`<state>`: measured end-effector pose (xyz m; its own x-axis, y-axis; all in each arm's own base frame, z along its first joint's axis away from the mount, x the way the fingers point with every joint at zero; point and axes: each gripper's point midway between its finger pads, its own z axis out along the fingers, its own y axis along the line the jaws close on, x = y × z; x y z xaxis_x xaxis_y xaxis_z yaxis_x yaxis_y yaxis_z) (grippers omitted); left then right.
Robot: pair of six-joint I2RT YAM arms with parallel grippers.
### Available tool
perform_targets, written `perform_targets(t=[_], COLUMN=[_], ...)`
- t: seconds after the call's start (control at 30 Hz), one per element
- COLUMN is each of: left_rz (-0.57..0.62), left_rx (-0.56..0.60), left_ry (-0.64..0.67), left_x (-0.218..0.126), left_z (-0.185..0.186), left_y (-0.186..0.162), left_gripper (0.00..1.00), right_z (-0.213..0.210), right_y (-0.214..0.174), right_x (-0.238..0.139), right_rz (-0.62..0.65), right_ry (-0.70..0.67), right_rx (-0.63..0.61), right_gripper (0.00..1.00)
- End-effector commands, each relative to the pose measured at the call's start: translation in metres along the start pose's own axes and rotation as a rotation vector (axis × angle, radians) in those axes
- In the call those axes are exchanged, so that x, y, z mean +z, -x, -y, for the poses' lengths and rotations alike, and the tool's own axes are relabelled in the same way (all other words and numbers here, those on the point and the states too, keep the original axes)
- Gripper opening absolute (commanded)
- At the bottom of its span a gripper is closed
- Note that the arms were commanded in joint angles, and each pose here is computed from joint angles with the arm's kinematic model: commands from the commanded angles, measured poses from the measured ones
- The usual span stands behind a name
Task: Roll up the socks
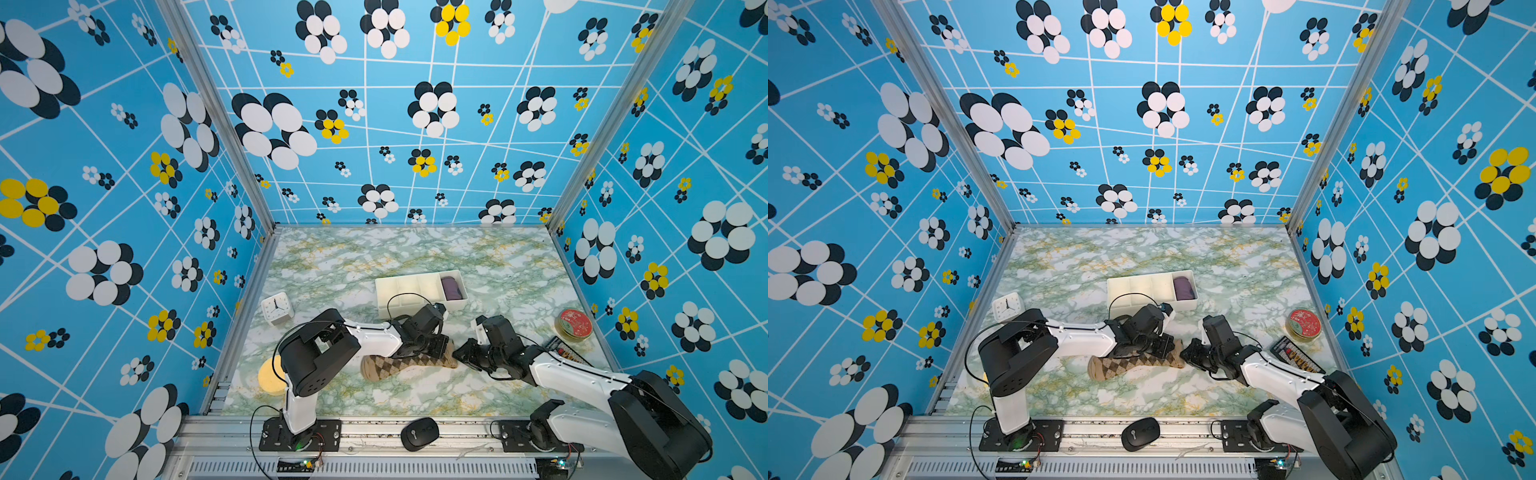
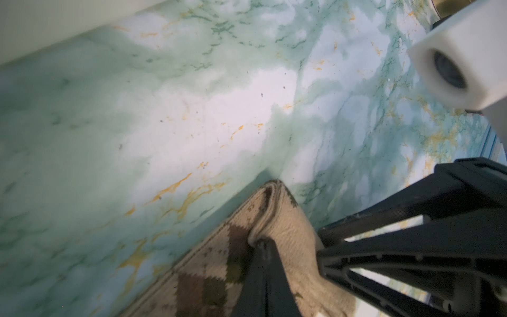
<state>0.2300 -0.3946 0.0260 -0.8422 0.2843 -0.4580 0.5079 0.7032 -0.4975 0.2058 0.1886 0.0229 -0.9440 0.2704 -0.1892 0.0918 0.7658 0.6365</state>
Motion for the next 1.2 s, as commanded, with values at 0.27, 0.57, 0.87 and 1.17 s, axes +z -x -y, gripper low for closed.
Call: perform_targets(t=[0.27,0.57,0.87,1.17], left_rz=[-0.071,-0.068,-0.055,-0.018], left_rx=[-0.037,-0.042,-0.036,-0.012], left_ry=[-0.004,-0.015,-0.024,-0.016], left_x=[0.006,0.007,-0.002,-0.029], left_z=[-0.011,-0.01,-0.003,0.006], left_y=[-0.022,-0.019,-0.012,0.002], left_gripper=[0.05,0.04,0.05,0.06], right_z=[0.008,0.007,0.011,0.017], right_y=[-0.004,-0.005,-0.002,0.004], right_x=[0.009,0.012,0.005,-0.018], right_rz=[-0.033,-0.053,-0.045,-0.018], right_ry=[-0.015,-0.017,-0.072,-0.204], right_rx=[0.012,0.001,-0.047,-0.144], right_gripper=[0.26,0.12,0.0,0.0])
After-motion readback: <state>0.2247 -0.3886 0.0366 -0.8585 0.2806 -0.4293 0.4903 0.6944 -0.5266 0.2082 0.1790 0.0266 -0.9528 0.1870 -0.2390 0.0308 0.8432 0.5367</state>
